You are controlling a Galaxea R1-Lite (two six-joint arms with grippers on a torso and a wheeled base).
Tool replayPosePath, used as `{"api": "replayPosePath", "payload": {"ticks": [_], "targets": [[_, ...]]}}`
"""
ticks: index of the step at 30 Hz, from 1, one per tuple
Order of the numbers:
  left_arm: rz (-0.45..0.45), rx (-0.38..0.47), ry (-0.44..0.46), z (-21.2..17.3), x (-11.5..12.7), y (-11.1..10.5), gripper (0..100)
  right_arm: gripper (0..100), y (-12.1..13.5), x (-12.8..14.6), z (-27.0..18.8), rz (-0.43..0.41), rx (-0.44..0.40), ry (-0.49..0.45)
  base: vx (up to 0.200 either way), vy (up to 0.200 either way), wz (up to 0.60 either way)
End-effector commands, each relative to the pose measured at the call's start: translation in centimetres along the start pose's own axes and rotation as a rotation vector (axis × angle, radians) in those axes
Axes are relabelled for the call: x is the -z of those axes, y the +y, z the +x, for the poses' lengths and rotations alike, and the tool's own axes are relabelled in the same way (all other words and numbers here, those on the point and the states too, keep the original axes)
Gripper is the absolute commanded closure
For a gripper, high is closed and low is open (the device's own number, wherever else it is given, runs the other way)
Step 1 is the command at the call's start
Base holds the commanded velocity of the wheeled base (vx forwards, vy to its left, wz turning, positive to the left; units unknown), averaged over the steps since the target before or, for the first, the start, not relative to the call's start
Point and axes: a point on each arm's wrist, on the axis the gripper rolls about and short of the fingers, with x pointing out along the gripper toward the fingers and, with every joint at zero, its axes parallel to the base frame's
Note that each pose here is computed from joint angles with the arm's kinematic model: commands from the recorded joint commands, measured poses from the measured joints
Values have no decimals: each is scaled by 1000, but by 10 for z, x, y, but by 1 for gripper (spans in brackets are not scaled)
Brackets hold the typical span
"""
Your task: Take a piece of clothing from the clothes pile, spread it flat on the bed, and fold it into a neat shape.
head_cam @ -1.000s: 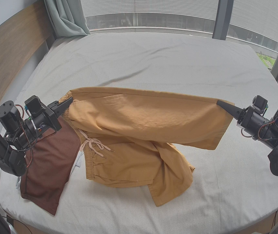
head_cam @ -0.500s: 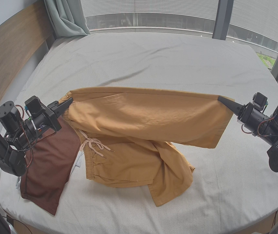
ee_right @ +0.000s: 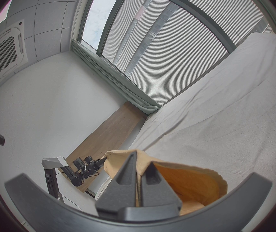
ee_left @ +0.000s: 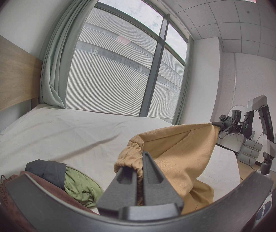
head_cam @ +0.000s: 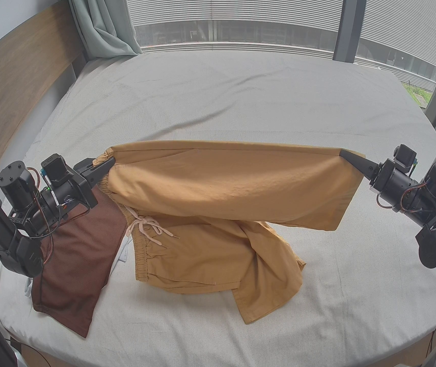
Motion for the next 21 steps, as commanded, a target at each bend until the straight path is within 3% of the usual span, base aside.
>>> {"api": "replayPosePath", "payload": {"ticks": [1,21], "targets": [[-15,-6,18,1,8,3,100,100,-5,2,1,6,14,3,0,0,0],[-73,-40,18,16,21,10,100,100,-47,-2,35,-24,11,-29,0,0,0]]}}
